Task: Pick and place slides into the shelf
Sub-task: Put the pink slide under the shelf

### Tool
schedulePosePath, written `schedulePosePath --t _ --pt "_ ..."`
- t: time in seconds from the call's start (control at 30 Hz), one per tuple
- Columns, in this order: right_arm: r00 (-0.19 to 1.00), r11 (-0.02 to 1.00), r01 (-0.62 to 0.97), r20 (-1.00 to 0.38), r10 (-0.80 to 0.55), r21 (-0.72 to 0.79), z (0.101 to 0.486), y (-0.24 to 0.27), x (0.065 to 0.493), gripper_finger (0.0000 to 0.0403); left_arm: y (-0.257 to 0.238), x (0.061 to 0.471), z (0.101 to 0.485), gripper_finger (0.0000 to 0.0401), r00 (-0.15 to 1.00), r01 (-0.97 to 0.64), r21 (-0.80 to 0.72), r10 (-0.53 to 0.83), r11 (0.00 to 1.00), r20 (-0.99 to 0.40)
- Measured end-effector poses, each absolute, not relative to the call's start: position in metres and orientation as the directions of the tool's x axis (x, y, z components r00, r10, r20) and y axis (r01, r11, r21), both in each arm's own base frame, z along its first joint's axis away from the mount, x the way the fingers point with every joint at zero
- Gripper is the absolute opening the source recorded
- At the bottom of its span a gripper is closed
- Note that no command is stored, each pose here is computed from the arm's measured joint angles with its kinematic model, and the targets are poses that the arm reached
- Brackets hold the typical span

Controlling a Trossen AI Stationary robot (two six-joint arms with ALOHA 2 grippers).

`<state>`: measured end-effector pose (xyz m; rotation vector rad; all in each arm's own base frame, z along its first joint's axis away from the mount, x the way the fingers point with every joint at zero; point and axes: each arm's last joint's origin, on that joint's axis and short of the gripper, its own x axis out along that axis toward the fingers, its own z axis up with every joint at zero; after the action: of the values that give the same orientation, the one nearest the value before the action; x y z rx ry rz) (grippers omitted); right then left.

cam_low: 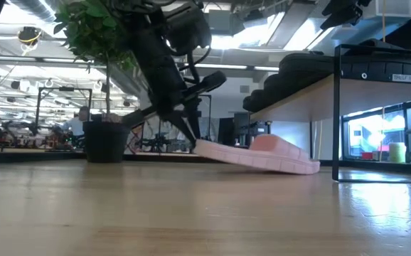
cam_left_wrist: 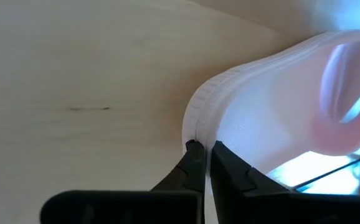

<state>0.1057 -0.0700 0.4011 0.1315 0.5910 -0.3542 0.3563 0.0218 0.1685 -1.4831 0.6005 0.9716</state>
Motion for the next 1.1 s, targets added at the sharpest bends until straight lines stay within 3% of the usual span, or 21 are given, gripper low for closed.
schedulePosePath --t 0.33,0.87,1.1 --pt "0.772 0.931 0.365 -0.567 -0.288 0.023 0.401 -0.070 0.106 0.0275 0.027 0.368 0.167 0.0002 0.600 -0.772 -0.624 0.186 -0.119 -0.778" --pt "0.747 0.929 0.368 -0.607 -0.271 0.038 0.397 -0.068 0.103 0.0275 0.032 0.410 0.127 0.0002 0.805 -0.566 -0.823 0.182 -0.053 -0.565" --pt "0.743 0.929 0.368 -0.612 -0.269 0.040 0.397 -0.068 0.103 0.0275 0.033 0.411 0.128 0.0002 0.818 -0.547 -0.836 0.184 -0.045 -0.545"
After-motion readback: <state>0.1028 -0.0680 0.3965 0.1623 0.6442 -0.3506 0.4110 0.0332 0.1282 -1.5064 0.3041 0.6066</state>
